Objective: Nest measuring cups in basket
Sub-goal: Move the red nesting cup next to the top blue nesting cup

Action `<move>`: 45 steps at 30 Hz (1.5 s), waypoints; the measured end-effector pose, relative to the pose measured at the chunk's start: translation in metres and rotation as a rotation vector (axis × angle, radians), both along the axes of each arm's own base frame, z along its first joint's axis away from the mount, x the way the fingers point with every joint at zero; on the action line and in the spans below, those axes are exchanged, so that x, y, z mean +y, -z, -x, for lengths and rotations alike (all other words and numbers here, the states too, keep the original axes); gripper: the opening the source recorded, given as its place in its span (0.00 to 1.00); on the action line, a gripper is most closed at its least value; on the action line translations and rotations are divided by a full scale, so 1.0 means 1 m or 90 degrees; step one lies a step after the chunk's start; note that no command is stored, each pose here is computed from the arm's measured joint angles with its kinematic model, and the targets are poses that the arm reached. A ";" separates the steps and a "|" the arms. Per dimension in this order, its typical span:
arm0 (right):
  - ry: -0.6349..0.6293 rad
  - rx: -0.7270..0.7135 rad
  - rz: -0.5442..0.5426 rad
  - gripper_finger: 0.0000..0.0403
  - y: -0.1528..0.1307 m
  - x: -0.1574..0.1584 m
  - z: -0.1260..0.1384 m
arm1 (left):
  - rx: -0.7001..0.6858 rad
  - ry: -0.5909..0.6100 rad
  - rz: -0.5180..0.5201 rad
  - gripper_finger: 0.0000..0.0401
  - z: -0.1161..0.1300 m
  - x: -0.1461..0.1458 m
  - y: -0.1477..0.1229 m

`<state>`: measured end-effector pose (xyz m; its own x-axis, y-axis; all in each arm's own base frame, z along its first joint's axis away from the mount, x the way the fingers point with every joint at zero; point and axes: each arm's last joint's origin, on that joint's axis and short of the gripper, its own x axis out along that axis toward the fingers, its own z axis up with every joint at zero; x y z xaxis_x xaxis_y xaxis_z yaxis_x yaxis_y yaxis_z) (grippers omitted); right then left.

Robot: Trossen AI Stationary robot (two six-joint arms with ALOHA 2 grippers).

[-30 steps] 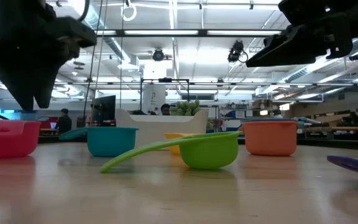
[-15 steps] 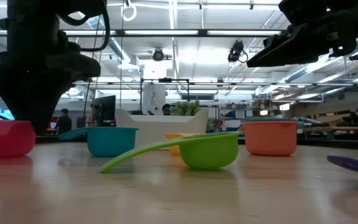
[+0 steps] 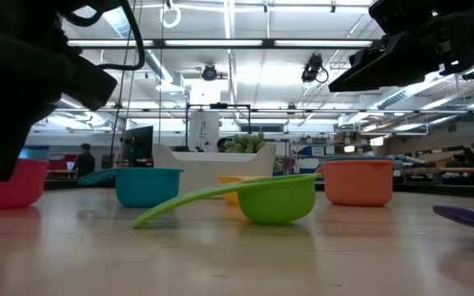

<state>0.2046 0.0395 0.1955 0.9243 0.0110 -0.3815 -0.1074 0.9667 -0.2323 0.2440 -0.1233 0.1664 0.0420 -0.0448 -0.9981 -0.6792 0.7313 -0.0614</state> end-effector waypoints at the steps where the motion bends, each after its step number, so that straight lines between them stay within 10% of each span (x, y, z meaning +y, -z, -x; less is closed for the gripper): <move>1: -0.001 0.000 0.000 0.52 0.000 0.000 0.000 | -0.001 0.038 -0.001 0.03 0.001 -0.002 0.000; 16: -0.001 0.000 0.000 0.52 0.000 0.000 0.000 | -0.098 0.803 -0.065 0.05 0.011 -0.036 -0.001; 45: 0.094 -0.059 -0.125 0.52 -0.008 -0.002 -0.003 | -0.143 1.183 -0.245 0.07 -0.011 -0.024 -0.004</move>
